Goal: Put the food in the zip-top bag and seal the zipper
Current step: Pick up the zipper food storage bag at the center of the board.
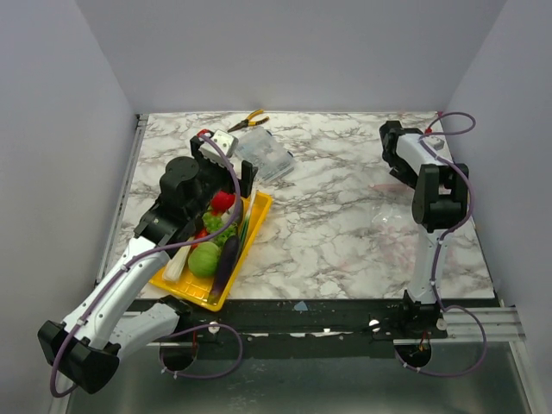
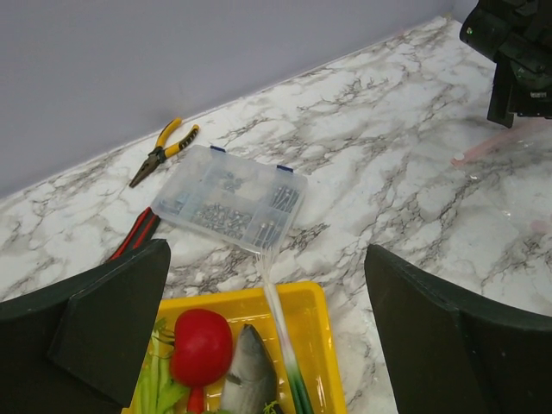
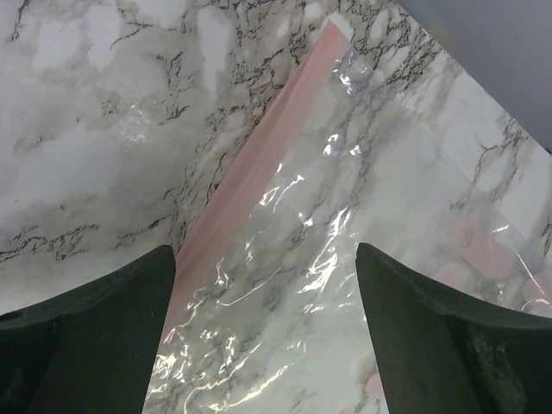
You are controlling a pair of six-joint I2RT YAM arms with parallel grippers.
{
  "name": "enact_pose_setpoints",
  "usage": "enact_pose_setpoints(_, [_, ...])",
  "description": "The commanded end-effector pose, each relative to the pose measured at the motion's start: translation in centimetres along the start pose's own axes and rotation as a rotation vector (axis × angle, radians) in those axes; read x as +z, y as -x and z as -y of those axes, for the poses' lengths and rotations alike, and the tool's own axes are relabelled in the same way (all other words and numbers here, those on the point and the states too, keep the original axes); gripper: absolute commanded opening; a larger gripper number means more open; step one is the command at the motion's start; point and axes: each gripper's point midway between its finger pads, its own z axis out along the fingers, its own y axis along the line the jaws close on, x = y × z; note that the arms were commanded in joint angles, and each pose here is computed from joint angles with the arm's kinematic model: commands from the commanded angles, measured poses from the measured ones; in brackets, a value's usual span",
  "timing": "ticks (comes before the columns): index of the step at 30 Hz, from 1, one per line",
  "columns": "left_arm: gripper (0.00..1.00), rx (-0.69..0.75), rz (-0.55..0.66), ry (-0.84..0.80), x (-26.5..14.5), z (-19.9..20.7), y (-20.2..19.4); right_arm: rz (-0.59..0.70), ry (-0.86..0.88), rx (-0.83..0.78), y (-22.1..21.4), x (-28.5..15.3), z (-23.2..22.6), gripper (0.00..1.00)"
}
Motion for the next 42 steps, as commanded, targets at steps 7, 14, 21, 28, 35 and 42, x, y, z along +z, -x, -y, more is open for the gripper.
enact_pose_setpoints(7, [0.96,-0.026,-0.001,-0.012,0.4,0.5,0.0,-0.014,-0.048,0.029,-1.3,1.9,-0.9,0.86])
enact_pose_setpoints(14, [0.95,-0.045,-0.017,-0.054,0.7,1.4,-0.4,-0.052,0.000,0.079,-2.8,2.2,-1.7,0.83])
enact_pose_setpoints(21, [0.94,-0.069,-0.024,-0.087,0.9,2.2,-0.4,-0.084,0.062,0.212,-4.1,1.7,-1.2,0.64])
enact_pose_setpoints(28, [0.93,-0.108,-0.025,-0.124,0.9,3.0,-0.2,-0.053,0.117,0.338,-3.9,0.8,0.0,0.07])
enact_pose_setpoints(35, [0.92,-0.157,-0.024,-0.176,0.8,4.2,0.0,-0.038,0.274,0.348,-2.9,-2.0,1.0,0.00])
enact_pose_setpoints(42, [0.92,-0.212,-0.052,-0.248,0.9,5.7,-0.3,-0.006,0.747,0.225,-1.8,-9.1,-0.1,0.00])
